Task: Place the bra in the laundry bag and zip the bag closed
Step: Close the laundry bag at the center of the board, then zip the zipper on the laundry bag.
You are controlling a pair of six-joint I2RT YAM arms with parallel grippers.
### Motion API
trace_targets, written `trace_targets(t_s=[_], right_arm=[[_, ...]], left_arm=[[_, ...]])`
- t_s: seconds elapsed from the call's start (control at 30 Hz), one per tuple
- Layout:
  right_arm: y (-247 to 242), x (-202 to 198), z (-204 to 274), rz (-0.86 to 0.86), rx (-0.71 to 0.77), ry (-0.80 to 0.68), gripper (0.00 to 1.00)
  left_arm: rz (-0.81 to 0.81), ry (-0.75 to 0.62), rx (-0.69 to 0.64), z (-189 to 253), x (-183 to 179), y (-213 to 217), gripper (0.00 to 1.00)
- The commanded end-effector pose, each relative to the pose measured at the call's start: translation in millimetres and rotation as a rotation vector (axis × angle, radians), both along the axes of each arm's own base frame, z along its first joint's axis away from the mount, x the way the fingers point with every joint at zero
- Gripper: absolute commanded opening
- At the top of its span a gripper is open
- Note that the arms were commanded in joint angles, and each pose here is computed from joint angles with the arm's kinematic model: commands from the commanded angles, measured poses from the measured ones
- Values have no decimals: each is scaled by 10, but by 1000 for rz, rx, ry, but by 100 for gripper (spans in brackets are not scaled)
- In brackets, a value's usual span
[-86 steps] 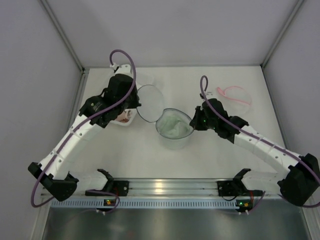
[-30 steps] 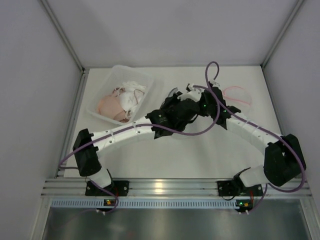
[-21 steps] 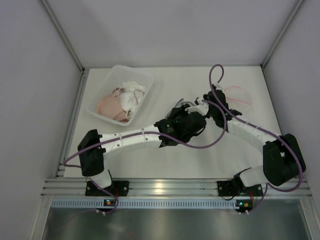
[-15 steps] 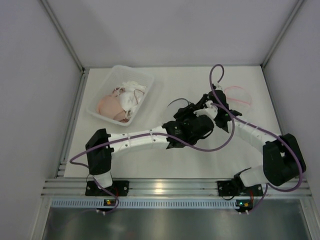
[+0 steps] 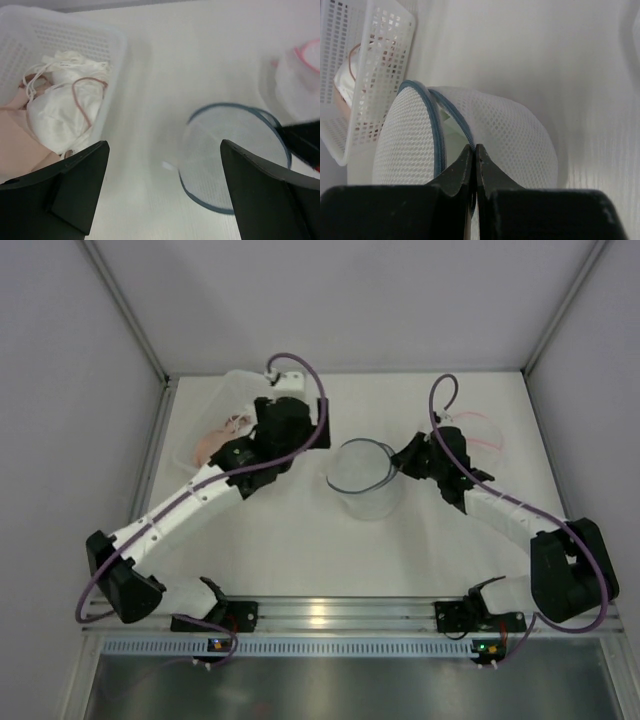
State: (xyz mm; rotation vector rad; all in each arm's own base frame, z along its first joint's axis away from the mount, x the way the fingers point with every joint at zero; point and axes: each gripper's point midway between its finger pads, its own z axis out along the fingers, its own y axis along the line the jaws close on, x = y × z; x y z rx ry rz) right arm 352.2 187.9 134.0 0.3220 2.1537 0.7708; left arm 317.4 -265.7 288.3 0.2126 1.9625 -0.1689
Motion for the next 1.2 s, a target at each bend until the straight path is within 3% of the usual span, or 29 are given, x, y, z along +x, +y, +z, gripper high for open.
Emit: trace_targets(t_s=[0.0, 0.07, 0.2, 0.3, 0.33, 0.43, 0.63, 1.17], right_arm=[[2, 39, 254, 51, 24, -125, 0], [5, 25, 256, 66, 21, -142, 0], [-1, 16, 269, 82, 15, -168, 0], [-7, 1, 270, 98, 18, -177, 0], [-12, -13, 251, 98, 20, -174, 0], [-3, -25, 272, 105, 36, -189, 0], [-2, -20, 326, 106, 40, -198, 0], [-3, -14, 312, 114, 30, -197, 0]], left_arm=[[28, 132, -285, -105, 117, 238, 98], [61, 162, -335, -201, 253, 392, 98], [5, 269, -419, -531, 371, 271, 98], [-136, 348, -447, -737, 361, 38, 95], [-251, 352, -464, -698, 317, -124, 93], [-295, 374, -436, -912, 361, -213, 89], [-338, 412, -437, -1185, 343, -293, 81], [-240, 377, -532, -1217, 330, 284, 83]])
